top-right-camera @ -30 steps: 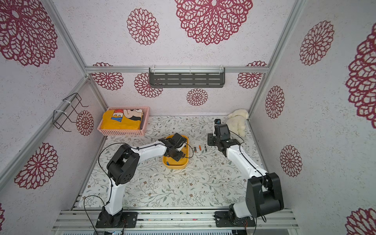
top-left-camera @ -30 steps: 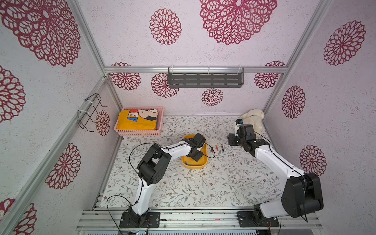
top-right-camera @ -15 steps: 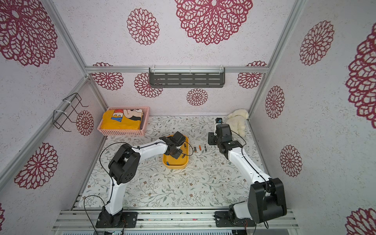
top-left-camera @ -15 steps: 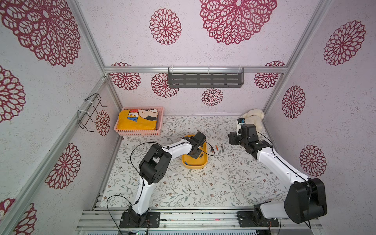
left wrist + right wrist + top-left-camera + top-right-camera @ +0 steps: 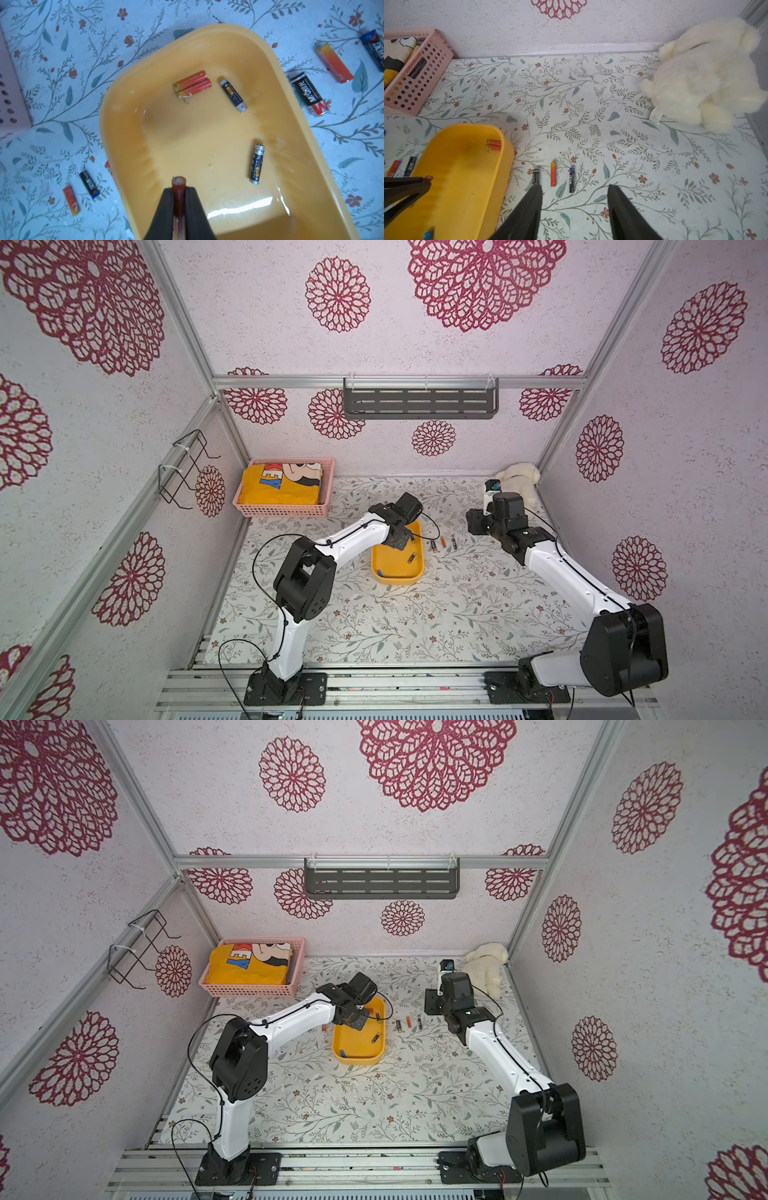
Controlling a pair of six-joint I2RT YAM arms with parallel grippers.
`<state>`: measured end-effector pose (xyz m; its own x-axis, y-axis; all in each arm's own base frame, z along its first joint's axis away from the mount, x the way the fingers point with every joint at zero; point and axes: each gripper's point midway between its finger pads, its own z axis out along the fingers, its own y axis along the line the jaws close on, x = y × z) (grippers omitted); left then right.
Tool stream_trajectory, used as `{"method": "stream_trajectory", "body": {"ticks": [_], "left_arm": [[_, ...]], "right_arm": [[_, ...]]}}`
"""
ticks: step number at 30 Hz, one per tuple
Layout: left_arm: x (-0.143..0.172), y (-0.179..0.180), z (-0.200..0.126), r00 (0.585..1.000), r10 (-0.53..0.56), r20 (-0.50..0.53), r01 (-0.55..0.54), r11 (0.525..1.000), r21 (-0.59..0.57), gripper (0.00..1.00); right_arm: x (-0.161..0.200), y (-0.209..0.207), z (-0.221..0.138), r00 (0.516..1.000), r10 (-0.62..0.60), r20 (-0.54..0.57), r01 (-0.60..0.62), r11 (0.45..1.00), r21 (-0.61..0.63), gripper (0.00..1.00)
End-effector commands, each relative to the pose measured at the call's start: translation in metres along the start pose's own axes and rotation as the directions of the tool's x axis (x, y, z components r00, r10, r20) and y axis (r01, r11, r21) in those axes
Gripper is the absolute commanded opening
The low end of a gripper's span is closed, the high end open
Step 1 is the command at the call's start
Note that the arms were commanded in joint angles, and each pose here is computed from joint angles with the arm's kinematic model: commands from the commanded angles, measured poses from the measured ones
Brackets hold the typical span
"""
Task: Take the batteries out of the storage box
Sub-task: Pick up the battery from the storage box, then place the battery at the center of the board.
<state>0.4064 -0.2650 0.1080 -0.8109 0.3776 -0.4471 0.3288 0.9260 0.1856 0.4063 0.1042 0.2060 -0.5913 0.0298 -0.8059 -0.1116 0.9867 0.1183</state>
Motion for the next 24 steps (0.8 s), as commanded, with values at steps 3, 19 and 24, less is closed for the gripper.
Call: {"method": "stream_trajectory", "body": {"ticks": [3, 19, 24], "left_arm": [[0.010, 0.055, -0.052, 0.963, -0.268, 0.031, 0.269, 0.963, -0.028, 0.00], [0.099, 0.066, 0.021, 0.861, -0.490, -0.139, 0.488, 0.872, -0.052, 0.00], [0.107, 0.060, 0.038, 0.854, -0.494, -0.163, 0.492, 0.869, -0.053, 0.00]], "right_arm": [[-0.011, 0.031, -0.007, 0.996, -0.067, 0.063, 0.075, 0.988, -0.138, 0.56], [0.017, 0.139, -0.015, 0.941, -0.299, 0.156, 0.337, 0.860, -0.384, 0.57], [0.019, 0.131, -0.014, 0.936, -0.318, 0.152, 0.351, 0.870, -0.345, 0.57]]}}
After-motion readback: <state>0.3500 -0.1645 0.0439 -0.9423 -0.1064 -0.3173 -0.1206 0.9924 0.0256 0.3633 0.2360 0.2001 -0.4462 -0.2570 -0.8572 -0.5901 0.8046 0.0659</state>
